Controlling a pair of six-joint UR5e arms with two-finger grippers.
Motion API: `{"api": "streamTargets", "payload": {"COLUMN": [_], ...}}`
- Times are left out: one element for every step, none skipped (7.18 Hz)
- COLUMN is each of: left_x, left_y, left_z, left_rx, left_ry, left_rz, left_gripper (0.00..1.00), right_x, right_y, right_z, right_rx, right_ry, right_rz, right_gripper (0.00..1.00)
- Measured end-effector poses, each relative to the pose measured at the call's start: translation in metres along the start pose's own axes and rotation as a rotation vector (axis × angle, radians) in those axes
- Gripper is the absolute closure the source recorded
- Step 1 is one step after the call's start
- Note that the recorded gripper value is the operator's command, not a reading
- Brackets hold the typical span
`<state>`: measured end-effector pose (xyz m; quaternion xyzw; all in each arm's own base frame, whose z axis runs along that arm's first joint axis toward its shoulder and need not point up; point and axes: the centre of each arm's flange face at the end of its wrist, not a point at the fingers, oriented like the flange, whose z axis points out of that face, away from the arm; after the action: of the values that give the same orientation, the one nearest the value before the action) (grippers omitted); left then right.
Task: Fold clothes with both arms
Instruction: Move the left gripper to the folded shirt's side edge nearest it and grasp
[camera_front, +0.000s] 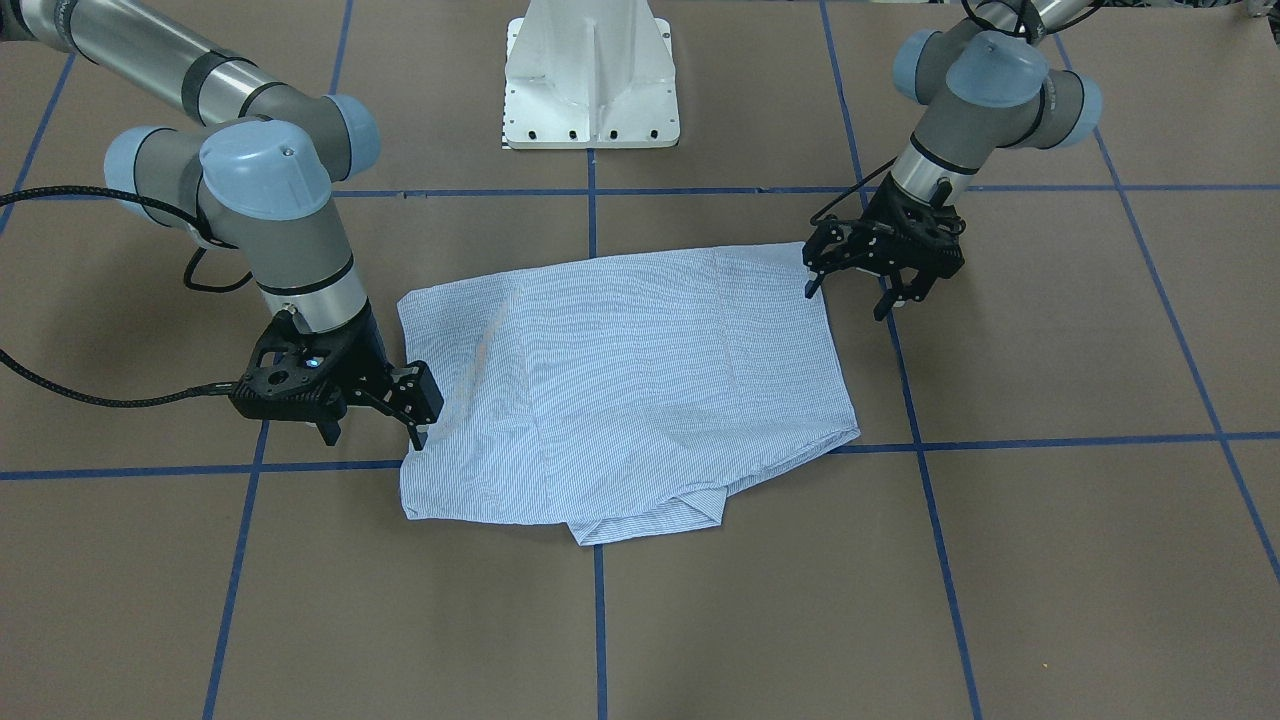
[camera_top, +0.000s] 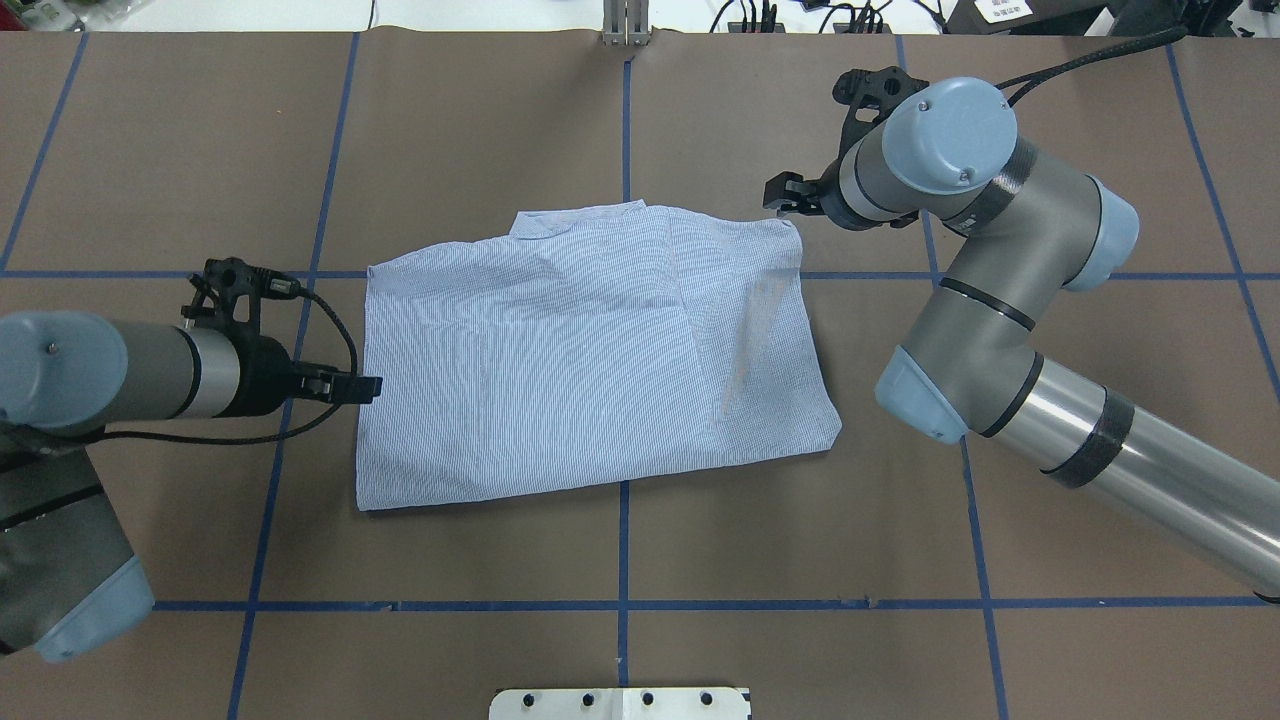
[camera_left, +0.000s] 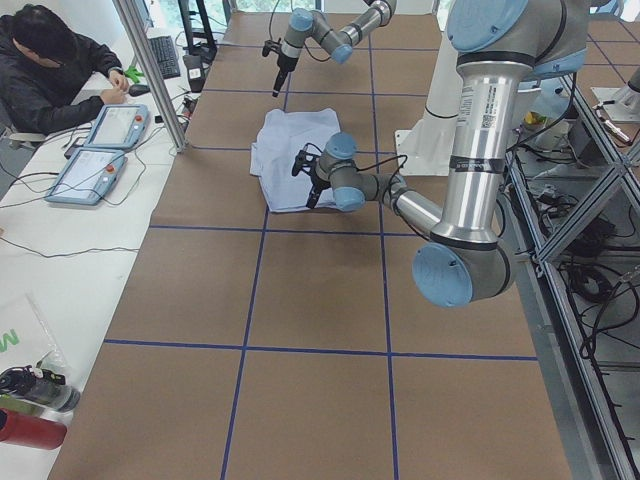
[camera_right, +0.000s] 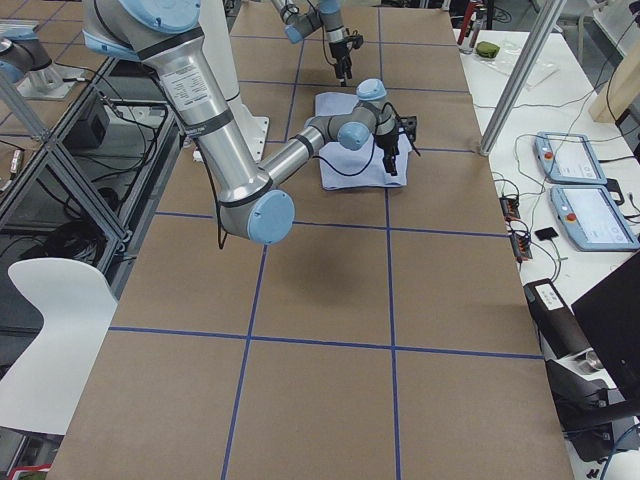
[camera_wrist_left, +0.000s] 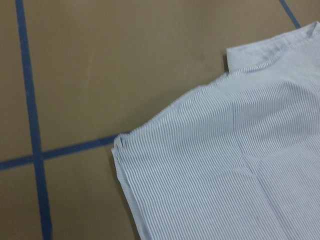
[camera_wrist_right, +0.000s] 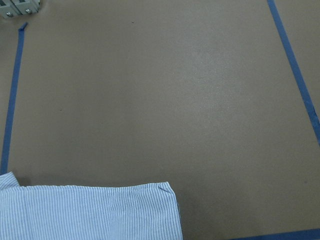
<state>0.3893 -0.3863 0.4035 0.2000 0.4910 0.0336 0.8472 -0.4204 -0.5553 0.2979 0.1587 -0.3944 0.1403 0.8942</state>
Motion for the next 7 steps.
{"api": "streamTargets", "payload": {"left_x": [0.004, 0.010, 0.019, 0.027, 0.034, 0.036, 0.038], "left_y": [0.022, 0.036, 0.049, 0.061, 0.071, 0.075, 0.078], "left_z": [0.006, 0.010, 0.015, 0.021, 0.025, 0.026, 0.027], "left_rx": [-0.010, -0.026, -0.041, -0.052, -0.058, -0.061, -0.064], "left_ry": [0.016, 0.029, 0.038, 0.041, 0.042, 0.043, 0.044], "left_rz": [-0.029, -0.047, -0.065, -0.086, -0.098, -0.101, -0.101], "left_gripper": [0.02, 0.14, 0.19, 0.25, 0.29, 0.30, 0.39], "right_x": [0.000, 0.000, 0.000, -0.001, -0.001, -0.001, -0.001], "right_y": [0.000, 0.000, 0.000, 0.000, 0.000, 0.000, 0.001], "right_z": [0.000, -0.001, -0.001, -0.002, -0.003, -0.004, -0.004], "right_rx": [0.008, 0.015, 0.021, 0.026, 0.030, 0.031, 0.032], "right_ry": [0.002, 0.004, 0.005, 0.005, 0.004, 0.003, 0.003], "right_rz": [-0.002, -0.003, -0.003, -0.004, -0.004, -0.004, -0.005], "right_gripper": [0.00, 0.00, 0.00, 0.00, 0.00, 0.00, 0.00]}}
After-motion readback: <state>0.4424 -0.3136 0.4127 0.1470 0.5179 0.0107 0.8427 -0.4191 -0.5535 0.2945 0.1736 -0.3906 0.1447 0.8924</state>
